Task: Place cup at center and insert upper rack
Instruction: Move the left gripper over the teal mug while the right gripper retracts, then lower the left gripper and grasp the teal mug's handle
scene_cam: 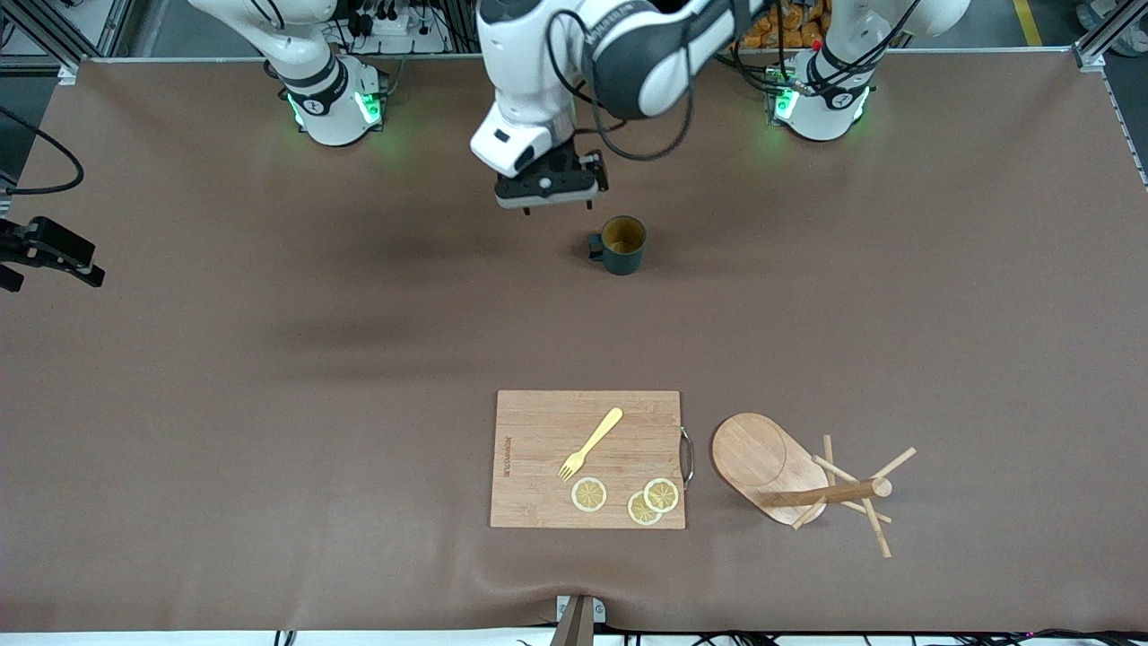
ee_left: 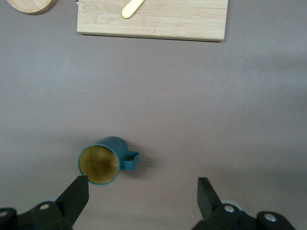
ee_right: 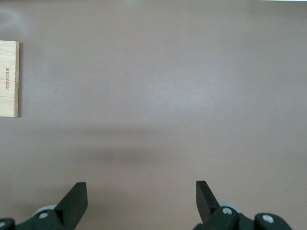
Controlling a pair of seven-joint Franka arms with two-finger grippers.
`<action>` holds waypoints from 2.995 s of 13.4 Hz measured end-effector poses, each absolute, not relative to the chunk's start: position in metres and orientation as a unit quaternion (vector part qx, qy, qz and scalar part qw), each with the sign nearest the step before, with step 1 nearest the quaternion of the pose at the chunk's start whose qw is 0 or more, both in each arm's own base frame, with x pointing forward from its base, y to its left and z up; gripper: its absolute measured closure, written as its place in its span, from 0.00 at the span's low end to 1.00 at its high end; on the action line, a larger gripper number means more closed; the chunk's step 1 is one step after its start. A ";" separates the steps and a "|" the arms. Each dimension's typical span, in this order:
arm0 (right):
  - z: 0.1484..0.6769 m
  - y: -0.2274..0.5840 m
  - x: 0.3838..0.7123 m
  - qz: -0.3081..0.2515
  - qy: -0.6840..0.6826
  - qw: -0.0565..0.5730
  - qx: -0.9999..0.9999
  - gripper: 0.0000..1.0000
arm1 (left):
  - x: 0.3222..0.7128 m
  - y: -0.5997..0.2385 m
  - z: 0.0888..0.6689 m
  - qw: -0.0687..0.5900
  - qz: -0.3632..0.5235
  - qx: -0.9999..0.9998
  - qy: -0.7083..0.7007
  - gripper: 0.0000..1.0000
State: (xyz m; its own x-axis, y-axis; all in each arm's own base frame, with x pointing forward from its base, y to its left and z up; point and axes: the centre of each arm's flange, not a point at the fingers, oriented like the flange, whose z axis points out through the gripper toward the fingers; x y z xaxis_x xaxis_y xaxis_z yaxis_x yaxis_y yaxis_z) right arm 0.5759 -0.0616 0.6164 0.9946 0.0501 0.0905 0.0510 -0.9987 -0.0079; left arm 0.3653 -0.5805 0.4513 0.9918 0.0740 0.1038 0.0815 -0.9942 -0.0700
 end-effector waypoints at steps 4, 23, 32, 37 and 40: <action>0.619 -0.024 0.575 -0.032 -0.056 0.008 -0.998 0.00 | 0.329 -0.609 0.402 0.072 -0.068 -0.993 -0.061 0.00; 0.633 -0.014 0.572 -0.039 -0.064 -0.018 -0.997 0.00 | 0.203 -0.577 0.171 0.076 -0.339 -0.933 -0.099 0.00; 0.633 -0.015 0.572 -0.038 -0.063 -0.018 -0.997 0.00 | 0.215 -0.572 0.150 0.084 -0.386 -0.917 -0.056 0.00; 0.633 -0.015 0.572 -0.038 -0.063 -0.018 -0.997 0.00 | 0.220 -0.570 0.141 0.093 -0.397 -0.912 -0.049 0.00; 0.633 -0.015 0.572 -0.038 -0.063 -0.018 -0.997 0.00 | 0.228 -0.574 0.140 0.093 -0.415 -0.904 -0.041 0.00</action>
State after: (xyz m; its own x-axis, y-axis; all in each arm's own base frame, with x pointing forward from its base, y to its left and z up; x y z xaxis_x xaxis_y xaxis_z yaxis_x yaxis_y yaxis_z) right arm 0.5717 -0.0147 0.6333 0.9894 0.1260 0.0726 0.1234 -0.9915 0.0401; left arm 0.2284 -0.5736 0.1397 0.6523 -0.0027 0.7580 0.1523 -0.9791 -0.1345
